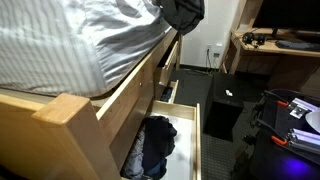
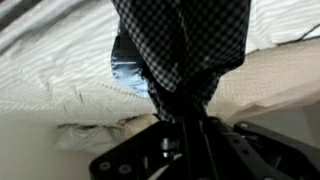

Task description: Pick up the black cloth from the drawer and put it on the bed.

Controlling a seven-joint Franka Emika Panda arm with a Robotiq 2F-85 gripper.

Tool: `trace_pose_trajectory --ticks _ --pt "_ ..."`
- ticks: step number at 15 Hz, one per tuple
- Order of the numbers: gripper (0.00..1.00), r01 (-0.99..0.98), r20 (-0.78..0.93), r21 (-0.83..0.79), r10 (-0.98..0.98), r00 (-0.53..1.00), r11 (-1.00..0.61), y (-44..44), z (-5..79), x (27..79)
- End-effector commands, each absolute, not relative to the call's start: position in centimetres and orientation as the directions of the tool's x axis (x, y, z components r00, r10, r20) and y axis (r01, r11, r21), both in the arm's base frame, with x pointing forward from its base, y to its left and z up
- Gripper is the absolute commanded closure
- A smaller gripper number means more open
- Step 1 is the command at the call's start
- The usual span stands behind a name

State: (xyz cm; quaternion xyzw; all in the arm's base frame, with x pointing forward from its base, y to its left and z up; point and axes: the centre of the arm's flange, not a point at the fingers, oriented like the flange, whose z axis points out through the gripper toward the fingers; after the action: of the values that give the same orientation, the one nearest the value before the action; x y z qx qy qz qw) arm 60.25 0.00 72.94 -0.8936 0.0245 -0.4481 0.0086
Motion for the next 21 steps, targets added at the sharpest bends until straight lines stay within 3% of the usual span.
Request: trace_pose_trajectory --ticks 1,5,8,13,18,21 --pt "1.0 -0.003 0.901 -0.083 -0.077 0.426 -0.997 4.4 76.8 64.2" --pt "1.0 0.042 0.936 -0.262 -0.243 0.253 -0.964 7.4 75.2 71.0" --pt "1.0 0.035 0.897 -0.386 -0.366 0.247 -0.922 6.7 71.5 75.0" --pt "1.0 -0.004 0.873 -0.436 -0.424 0.242 -0.9 4.3 67.2 81.9" --pt "1.0 0.021 0.892 -0.448 -0.445 0.077 -0.894 5.6 74.3 80.1" --pt "1.0 0.068 0.897 -0.442 -0.439 0.052 -0.895 7.9 77.3 79.7"
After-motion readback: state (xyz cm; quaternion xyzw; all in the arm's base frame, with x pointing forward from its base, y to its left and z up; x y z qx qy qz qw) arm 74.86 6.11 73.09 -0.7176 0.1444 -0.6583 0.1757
